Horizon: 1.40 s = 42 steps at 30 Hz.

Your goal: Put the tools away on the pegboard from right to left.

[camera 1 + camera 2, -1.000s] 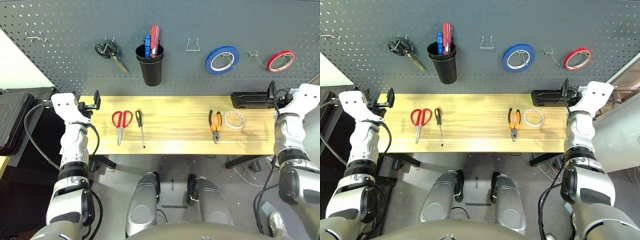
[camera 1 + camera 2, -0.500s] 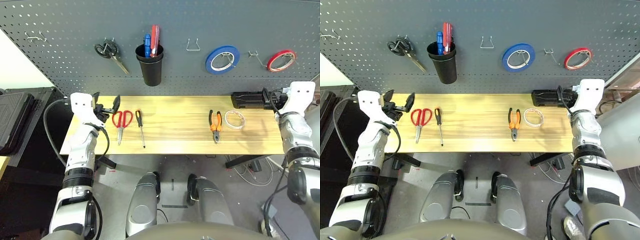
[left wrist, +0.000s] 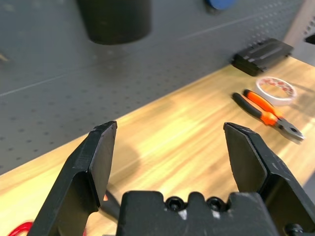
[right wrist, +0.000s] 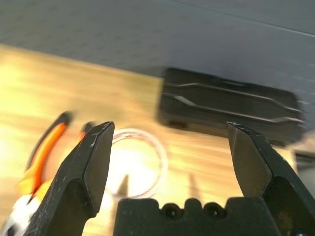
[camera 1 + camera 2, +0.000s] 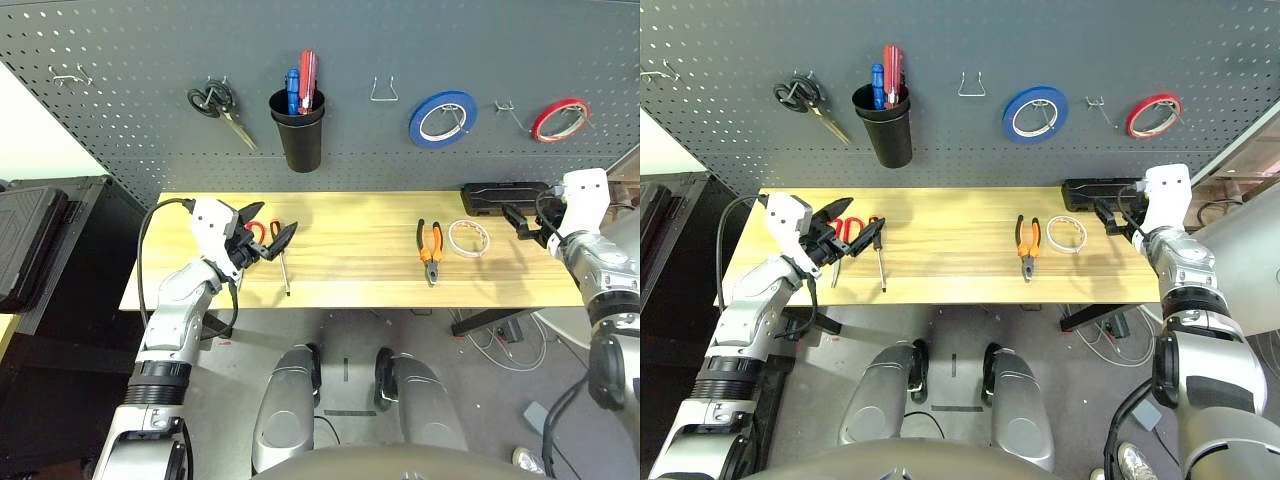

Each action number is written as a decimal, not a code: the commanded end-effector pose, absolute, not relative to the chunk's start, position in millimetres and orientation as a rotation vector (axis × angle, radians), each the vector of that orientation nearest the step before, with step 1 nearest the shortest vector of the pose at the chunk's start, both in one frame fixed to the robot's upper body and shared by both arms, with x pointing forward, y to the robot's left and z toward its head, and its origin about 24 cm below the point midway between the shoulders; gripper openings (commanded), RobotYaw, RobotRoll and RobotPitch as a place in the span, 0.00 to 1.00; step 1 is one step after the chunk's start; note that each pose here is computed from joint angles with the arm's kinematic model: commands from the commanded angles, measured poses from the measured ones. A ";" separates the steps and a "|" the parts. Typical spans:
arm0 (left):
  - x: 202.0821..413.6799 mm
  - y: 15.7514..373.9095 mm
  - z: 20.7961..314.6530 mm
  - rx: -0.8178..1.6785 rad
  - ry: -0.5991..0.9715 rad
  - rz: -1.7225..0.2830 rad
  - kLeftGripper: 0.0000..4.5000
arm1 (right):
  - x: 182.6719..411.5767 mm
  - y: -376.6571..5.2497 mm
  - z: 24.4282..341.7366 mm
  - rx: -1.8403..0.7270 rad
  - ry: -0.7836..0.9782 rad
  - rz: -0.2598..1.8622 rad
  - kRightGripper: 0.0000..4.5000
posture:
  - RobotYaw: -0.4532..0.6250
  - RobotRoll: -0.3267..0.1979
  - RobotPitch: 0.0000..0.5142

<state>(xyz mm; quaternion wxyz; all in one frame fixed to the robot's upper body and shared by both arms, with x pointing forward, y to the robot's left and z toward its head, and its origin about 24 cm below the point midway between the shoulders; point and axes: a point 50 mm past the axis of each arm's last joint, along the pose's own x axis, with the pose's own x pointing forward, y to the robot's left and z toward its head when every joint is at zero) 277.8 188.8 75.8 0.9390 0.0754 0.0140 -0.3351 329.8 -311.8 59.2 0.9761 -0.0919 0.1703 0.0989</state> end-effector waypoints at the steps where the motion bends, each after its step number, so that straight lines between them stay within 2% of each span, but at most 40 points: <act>1: 271.9 183.2 68.0 0.216 0.084 -0.749 0.98 | 327.5 -312.7 54.2 -0.238 0.439 0.258 1.00 | 0.62 0.62 0.31; 9: 267.4 180.7 64.7 0.326 0.129 -0.801 0.98 | 323.1 -301.3 35.7 -0.382 0.668 0.425 1.00 | 0.66 0.62 0.42; 23: 252.5 176.6 73.6 0.341 0.138 -0.807 0.98 | 329.4 -289.1 30.1 -0.546 0.786 0.466 1.00 | 0.72 0.62 0.61; 34: 246.7 172.4 77.9 0.336 0.150 -0.806 0.98 | 322.8 -288.1 17.5 -0.573 0.881 0.453 1.00 | 0.74 0.62 0.67; 37: 246.2 171.6 77.8 0.333 0.153 -0.806 1.00 | 320.0 -291.2 14.5 -0.583 0.897 0.430 0.87 | 0.74 0.62 0.67; 42: 247.7 171.0 78.2 0.333 0.153 -0.802 1.00 | 317.8 -293.5 12.3 -0.592 0.898 0.414 0.47 | 0.74 0.62 0.66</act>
